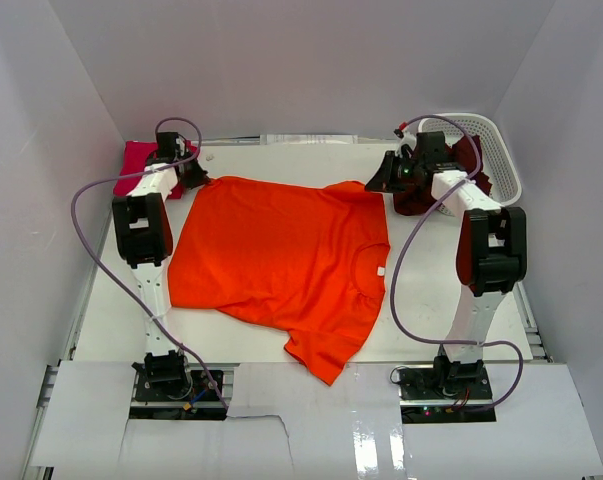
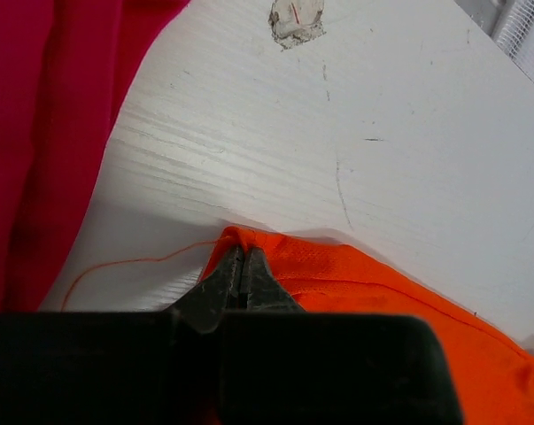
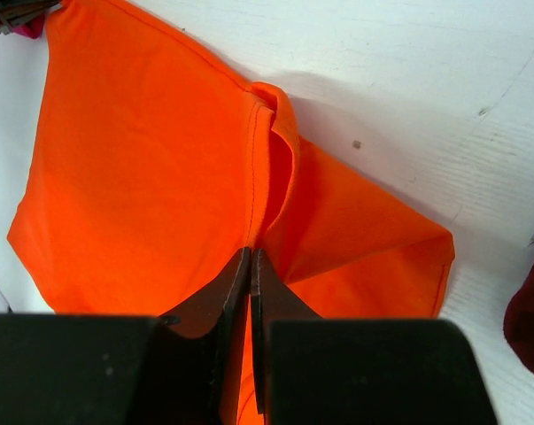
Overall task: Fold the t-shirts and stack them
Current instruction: Grap the side of the flattened tshirt furthest away from the robot with both arms
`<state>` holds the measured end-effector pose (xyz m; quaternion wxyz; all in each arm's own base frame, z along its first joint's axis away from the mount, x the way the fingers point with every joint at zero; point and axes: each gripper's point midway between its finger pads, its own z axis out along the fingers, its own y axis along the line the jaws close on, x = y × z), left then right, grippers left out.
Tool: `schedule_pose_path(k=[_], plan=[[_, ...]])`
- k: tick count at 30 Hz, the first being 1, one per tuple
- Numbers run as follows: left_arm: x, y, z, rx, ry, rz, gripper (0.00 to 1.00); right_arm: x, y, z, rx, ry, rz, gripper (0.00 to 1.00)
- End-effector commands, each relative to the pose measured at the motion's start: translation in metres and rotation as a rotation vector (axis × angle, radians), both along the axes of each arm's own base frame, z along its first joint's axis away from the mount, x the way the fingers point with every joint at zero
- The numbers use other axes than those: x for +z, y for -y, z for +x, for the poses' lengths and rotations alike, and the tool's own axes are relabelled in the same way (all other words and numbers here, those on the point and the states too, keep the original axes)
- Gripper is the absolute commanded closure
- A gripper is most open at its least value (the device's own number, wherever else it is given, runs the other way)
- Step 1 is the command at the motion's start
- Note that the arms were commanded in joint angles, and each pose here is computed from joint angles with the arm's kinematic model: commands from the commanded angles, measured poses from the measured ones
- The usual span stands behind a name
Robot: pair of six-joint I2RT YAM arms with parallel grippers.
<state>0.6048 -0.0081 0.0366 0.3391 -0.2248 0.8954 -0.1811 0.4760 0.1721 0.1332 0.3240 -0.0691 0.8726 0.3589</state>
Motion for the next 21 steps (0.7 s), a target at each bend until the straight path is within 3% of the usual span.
schedule_pose_path(k=[1, 21], plan=[[0.068, 0.0, 0.001, 0.014, 0.101, 0.0, 1.0, 0.038, -0.001, -0.006, 0.017, 0.095, -0.001, 0.92], [0.12, -0.015, -0.008, 0.056, 0.174, -0.022, 1.0, 0.051, 0.01, -0.04, 0.002, 0.136, -0.038, 0.92]])
